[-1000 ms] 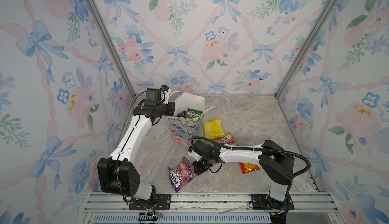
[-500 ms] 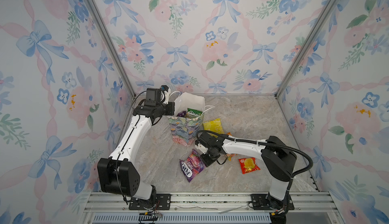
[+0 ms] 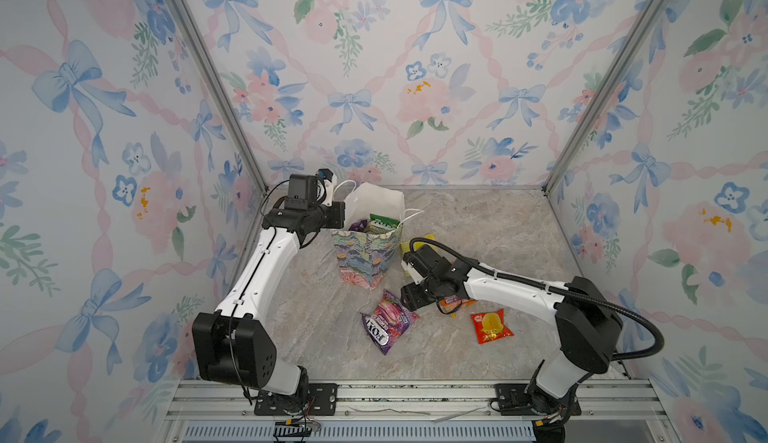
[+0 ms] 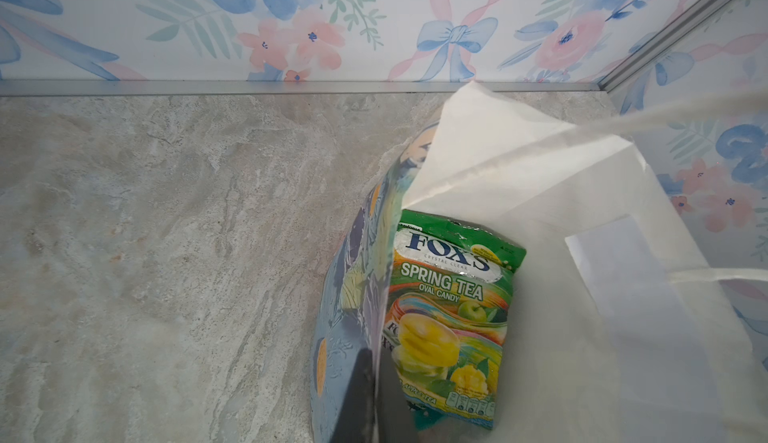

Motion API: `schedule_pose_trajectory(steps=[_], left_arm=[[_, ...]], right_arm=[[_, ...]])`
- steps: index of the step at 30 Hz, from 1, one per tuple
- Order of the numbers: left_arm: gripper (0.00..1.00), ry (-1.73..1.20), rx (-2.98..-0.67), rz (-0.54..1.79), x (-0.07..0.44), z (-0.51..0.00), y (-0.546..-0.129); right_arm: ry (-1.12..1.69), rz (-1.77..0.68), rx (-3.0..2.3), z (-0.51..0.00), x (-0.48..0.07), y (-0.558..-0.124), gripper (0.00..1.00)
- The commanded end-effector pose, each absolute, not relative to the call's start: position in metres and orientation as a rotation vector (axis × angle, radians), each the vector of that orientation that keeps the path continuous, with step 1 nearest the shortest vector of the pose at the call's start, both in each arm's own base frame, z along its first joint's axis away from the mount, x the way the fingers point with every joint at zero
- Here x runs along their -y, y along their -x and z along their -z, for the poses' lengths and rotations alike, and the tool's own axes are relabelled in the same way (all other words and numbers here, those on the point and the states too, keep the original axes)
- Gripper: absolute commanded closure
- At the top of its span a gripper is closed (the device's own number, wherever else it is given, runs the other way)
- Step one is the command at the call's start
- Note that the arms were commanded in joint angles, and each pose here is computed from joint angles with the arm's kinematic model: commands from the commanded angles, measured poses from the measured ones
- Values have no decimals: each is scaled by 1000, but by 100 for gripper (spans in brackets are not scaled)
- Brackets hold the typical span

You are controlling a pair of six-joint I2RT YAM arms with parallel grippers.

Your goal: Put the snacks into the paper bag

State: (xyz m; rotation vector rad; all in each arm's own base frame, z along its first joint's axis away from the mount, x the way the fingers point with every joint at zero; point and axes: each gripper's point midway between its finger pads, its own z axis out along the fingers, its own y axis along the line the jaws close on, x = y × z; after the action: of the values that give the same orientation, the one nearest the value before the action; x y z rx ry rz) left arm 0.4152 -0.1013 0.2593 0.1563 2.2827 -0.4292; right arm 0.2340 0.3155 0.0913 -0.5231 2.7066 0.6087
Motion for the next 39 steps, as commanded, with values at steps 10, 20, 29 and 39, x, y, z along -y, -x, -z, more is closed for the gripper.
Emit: schedule_pose_trajectory(steps=[10, 20, 29, 39], left_arm=[[100, -167, -2305, 424, 98, -255, -406], [100, -173, -2292, 433, 100, -260, -404], [100, -172, -2291, 431, 99, -261, -404], [100, -169, -2299, 427, 98, -257, -405]], right_arm=[[-264, -991, -2678, -83, -310, -201, 10], [-309, -1069, -2775, -56, -331, -196, 27], [-356, -1076, -2806, -45, -331, -196, 29], [-442, -1162, -2762, -31, -341, -211, 31]])
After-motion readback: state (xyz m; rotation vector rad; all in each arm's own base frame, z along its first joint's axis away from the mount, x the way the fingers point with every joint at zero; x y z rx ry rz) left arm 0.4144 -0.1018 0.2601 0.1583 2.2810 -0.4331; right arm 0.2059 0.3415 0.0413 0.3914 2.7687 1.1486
